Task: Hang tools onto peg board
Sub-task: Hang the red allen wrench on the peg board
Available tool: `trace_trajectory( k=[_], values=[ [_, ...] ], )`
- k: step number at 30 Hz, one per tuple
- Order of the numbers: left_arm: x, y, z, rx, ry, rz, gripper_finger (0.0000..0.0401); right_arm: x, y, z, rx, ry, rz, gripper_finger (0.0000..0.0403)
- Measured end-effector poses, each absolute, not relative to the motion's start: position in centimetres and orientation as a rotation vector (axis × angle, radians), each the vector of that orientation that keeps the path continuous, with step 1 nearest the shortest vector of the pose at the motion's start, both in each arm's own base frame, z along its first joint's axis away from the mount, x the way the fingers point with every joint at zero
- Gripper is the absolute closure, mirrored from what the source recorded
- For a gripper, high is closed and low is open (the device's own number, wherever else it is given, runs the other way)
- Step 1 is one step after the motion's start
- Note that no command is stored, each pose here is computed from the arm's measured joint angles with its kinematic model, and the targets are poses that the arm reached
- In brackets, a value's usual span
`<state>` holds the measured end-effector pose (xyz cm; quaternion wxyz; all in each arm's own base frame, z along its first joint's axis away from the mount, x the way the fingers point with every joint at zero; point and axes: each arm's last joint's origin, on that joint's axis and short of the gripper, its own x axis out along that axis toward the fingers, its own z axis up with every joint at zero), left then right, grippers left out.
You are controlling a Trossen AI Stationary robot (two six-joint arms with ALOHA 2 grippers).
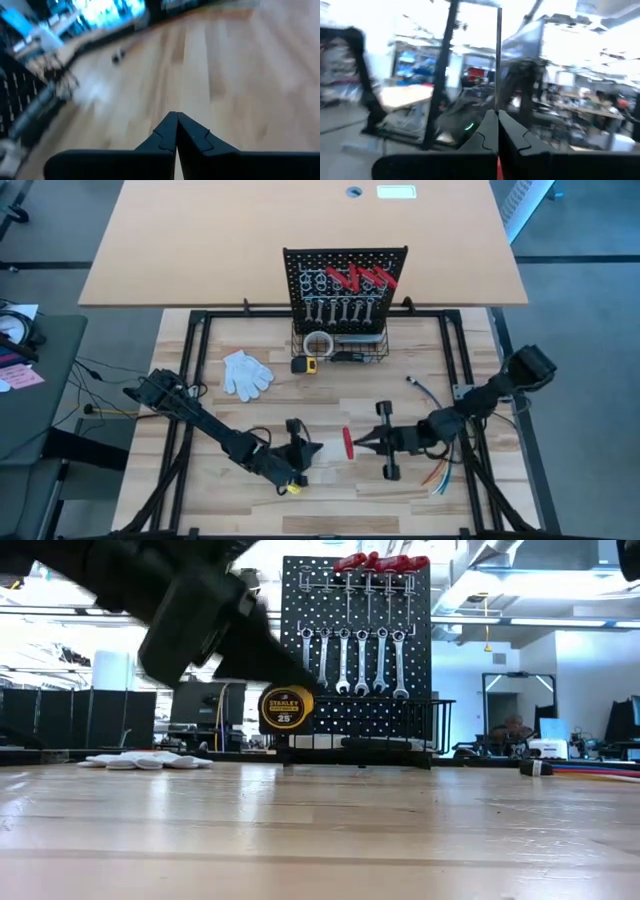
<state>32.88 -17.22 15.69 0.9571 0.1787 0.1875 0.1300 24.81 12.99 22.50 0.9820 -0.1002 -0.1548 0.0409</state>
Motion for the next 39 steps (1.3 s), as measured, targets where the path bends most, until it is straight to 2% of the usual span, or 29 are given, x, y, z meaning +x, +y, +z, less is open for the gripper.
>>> trace_trajectory(
  k=[5,12,15,18,29,39],
  values=[
    [33.9,-17.2,17.6,0.253,0.203,0.217,0.0366,24.4,12.9,23.4,-0.245,-0.392,0.053,0.0403],
    [35.4,-14.5,18.1,-0.017,0.139,0.204,0.0249,24.5,13.3,22.8,-0.338,-0.324,0.028,0.0403],
    [36.0,-13.9,18.7,-0.088,0.088,0.114,0.0198,24.1,13.9,22.3,-0.407,-0.249,-0.058,0.0403],
    [36.1,-13.8,19.2,-0.134,0.041,0.093,0.0164,23.6,14.4,22.3,-0.465,-0.208,-0.140,0.0403],
    [36.4,-12.7,20.2,-0.227,-0.065,0.121,0.0150,23.7,14.4,22.1,-0.475,-0.195,-0.142,0.0403],
    [37.1,-11.0,20.9,-0.279,-0.118,0.026,0.0150,24.3,13.6,22.0,-0.475,-0.180,-0.144,0.0403]
  ],
)
